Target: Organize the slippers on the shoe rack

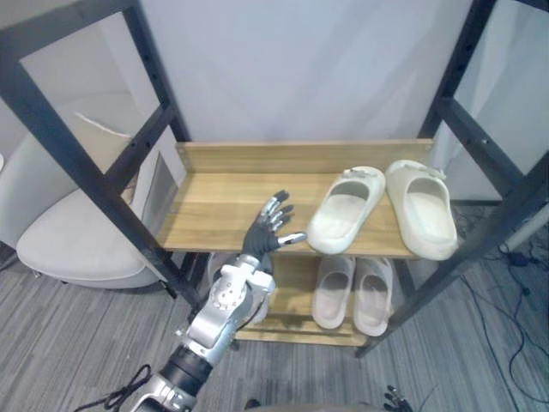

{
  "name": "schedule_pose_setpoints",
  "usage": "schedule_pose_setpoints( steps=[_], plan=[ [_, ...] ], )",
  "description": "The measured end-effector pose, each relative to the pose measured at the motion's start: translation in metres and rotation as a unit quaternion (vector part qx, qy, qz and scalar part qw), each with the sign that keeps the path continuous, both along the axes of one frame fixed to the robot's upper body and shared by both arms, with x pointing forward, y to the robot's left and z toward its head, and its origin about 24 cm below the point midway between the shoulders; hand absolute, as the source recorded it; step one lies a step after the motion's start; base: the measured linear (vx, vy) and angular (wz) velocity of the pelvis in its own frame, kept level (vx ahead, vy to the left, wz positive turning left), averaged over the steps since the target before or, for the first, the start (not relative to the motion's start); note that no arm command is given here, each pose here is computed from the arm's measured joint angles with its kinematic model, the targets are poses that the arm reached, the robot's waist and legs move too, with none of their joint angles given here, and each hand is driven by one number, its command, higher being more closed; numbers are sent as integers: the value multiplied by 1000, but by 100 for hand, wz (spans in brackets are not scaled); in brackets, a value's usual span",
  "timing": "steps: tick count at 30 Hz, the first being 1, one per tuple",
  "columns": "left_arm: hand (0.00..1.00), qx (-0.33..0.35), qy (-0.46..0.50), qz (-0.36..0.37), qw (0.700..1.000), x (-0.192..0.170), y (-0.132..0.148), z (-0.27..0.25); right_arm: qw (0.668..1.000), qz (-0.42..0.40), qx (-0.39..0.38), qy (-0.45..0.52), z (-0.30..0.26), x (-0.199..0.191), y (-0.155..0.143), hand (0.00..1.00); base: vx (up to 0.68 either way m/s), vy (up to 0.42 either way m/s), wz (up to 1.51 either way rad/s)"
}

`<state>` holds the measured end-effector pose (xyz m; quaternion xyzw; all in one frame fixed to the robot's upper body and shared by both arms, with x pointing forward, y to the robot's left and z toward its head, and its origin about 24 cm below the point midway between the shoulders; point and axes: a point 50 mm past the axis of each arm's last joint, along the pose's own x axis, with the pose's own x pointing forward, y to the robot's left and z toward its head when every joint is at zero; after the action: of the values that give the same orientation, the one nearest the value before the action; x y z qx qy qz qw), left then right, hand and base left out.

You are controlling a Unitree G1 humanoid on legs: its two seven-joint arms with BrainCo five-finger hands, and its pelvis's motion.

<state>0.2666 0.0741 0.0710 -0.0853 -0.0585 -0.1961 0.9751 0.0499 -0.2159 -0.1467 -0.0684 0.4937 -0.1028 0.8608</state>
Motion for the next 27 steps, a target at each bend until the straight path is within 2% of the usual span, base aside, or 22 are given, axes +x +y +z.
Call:
schedule_pose_setpoints(
  steps=[6,27],
  plan=[
    [0,25,-7,-38,999,5,-16,1,1000,0,2,8,-3,0,1,0,3,-5,5],
    [0,59,-33,-99,993,20,-63,12,1000,4,4,-9,-1,15,3,0,-4,-4,-3]
  ],
)
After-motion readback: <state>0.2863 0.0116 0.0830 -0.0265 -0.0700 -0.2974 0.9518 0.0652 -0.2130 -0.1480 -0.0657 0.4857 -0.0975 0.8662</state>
